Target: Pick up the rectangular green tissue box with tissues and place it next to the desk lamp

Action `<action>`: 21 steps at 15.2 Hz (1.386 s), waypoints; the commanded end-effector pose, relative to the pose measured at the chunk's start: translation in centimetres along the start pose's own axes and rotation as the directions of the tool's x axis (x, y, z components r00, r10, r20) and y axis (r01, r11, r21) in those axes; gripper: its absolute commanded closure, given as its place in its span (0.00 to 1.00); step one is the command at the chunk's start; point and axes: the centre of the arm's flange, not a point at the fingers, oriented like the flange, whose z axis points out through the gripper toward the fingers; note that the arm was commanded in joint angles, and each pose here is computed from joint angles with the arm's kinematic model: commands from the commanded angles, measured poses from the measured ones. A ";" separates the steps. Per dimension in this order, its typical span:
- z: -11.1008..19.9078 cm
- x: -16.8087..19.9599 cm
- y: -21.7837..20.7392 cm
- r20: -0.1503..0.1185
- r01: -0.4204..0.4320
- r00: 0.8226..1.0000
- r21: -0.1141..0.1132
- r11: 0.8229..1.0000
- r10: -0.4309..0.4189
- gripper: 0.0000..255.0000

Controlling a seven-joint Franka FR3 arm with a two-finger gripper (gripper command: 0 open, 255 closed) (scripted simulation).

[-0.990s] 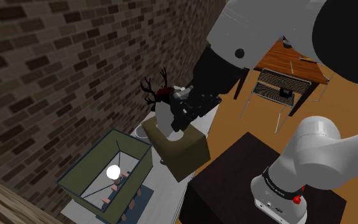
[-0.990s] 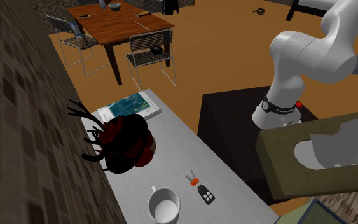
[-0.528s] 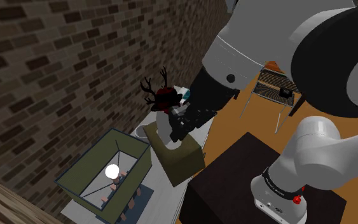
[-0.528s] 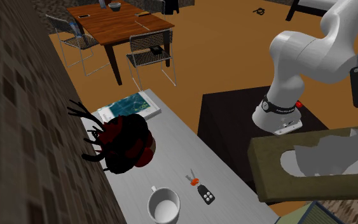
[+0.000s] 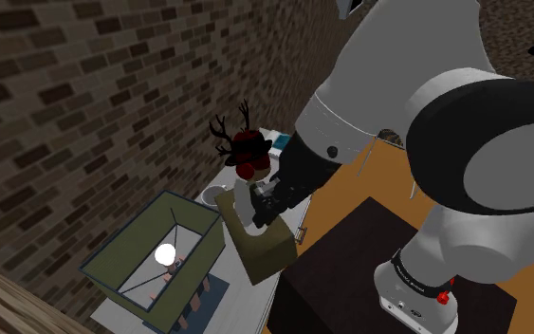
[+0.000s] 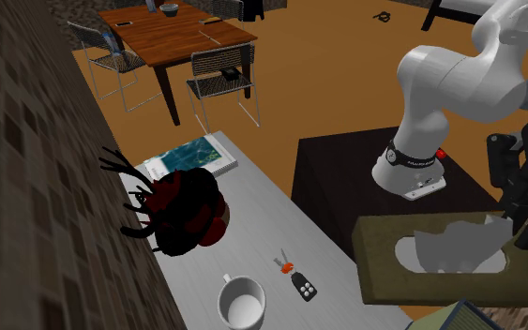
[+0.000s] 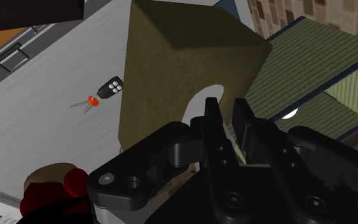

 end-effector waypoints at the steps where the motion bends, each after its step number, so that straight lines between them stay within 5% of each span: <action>1: 0.9 -0.2 0.4 0.000 0.000 1.000 0.000 1.000 0.000 1.00; 21: 10.6 -1.9 4.2 0.000 0.000 1.000 0.000 1.000 0.000 1.00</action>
